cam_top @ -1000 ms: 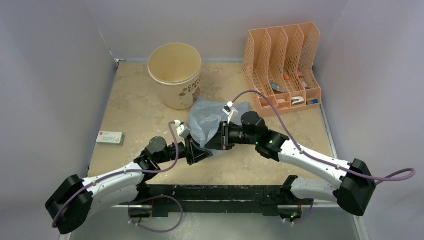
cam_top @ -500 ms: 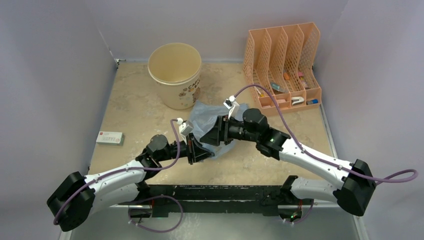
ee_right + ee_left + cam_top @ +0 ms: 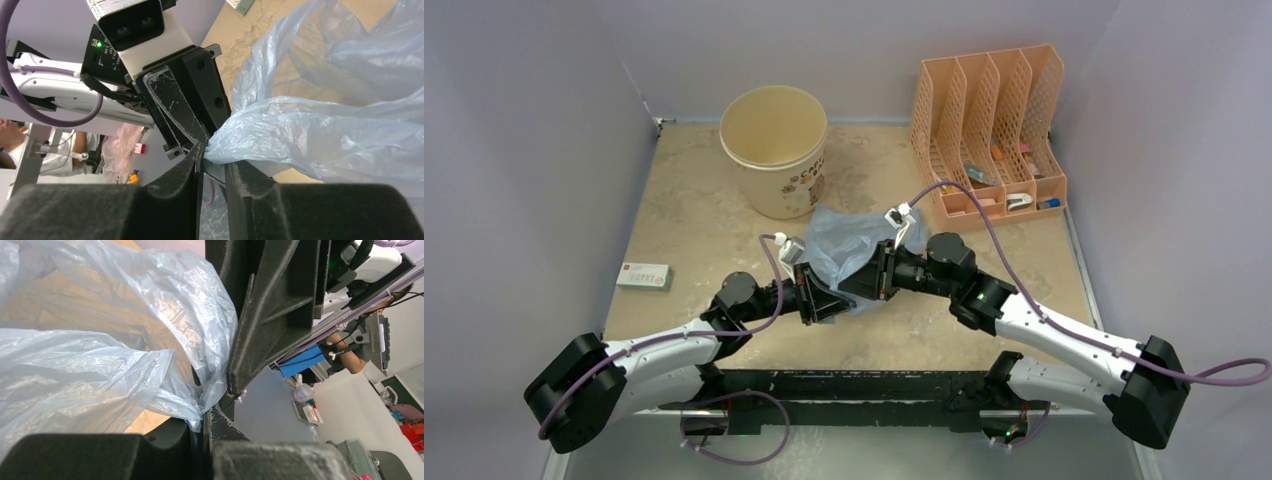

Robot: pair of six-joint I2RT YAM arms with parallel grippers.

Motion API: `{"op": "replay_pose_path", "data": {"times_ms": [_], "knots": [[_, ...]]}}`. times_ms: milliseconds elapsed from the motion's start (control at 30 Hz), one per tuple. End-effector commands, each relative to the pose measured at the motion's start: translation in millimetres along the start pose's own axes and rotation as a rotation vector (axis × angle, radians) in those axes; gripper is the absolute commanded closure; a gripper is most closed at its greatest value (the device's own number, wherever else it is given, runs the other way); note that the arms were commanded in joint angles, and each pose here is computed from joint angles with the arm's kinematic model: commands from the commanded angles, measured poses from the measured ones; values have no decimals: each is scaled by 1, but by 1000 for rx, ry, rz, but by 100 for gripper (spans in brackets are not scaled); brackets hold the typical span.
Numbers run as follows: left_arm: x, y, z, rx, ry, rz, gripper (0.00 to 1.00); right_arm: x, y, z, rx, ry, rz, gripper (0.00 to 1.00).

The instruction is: Put the trash bags into the trash bin

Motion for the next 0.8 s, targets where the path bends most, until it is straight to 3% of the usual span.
{"op": "replay_pose_path", "data": {"times_ms": [0, 100, 233, 433, 767], "knots": [[-11, -2, 12, -67, -37, -78, 95, 17, 0, 14, -75, 21, 65, 84], [-12, 0, 13, -77, -55, -79, 76, 18, -2, 14, -76, -38, 60, 98], [-12, 6, 9, -73, -79, -67, 61, 34, 2, 21, -158, -144, 163, 100], [-5, 9, 1, -95, -93, -35, 57, 44, 2, 25, -169, -245, 236, 100], [-6, -3, 13, -161, -138, -94, 48, 34, -5, 23, -161, -287, 180, 100]]}}
Point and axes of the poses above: each gripper's point midway between its finger pads, its own y axis back along the fingers, its own x axis along the line the jaws close on, z = x × y, the point moved 10 cm from there along y, back along the fingers, and after that the axes turned 8 degrees about -y, right-handed, at the moved point
